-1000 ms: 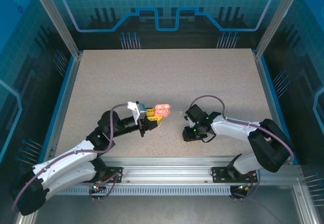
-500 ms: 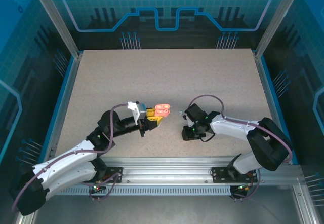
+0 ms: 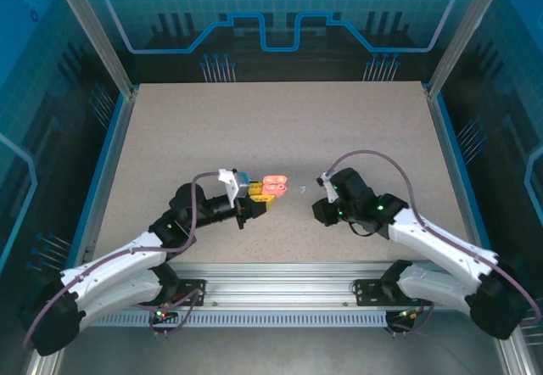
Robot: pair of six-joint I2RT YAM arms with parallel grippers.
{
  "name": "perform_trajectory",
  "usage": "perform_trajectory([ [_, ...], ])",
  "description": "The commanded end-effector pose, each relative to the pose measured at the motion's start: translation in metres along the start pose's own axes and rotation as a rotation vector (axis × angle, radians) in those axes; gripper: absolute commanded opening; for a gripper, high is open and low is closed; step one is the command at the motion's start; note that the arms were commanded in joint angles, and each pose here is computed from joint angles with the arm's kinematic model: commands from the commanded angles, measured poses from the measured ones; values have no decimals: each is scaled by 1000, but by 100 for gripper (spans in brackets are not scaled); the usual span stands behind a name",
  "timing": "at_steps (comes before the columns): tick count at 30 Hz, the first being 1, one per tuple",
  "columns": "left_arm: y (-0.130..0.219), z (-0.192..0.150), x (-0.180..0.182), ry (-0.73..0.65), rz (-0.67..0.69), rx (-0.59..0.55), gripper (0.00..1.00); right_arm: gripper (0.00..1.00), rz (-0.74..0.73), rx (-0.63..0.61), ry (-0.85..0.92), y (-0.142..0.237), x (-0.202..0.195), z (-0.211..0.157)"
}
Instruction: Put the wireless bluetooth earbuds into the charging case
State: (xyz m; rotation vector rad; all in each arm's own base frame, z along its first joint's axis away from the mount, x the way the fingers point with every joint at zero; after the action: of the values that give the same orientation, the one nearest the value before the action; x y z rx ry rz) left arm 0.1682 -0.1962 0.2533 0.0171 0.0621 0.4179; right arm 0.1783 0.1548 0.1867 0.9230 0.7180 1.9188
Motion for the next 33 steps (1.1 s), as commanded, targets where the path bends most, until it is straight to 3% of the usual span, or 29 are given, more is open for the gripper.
perform_trajectory([
  [1,-4,6,-1,18,-14,-36,4,21,-11,-132,156,28,5,13],
  [9,-17,1,4,61,-21,-11,4,21,-8,-479,403,91,29,43],
  [12,-19,-2,6,75,-19,-21,3,21,14,-548,491,102,44,50],
  [20,-25,0,6,87,-47,-22,4,21,11,-572,722,105,83,60],
  [33,-25,2,5,82,-65,-30,3,21,42,-563,845,92,117,73],
])
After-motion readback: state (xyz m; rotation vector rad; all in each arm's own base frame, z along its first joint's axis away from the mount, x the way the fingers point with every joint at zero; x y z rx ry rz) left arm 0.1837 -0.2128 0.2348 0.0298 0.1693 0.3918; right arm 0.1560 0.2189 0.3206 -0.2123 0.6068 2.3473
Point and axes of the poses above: each hand's point on the last joint's axis, 136 mm out from that joint toward the fingers, its own y axis back along the fingers, its own x axis along the line the jaws close on, z = x × y, the point moved 8 cm from there along y, back along the fingers, and after that the axes turned 7 degrees about -y, right-handed, at the moved point
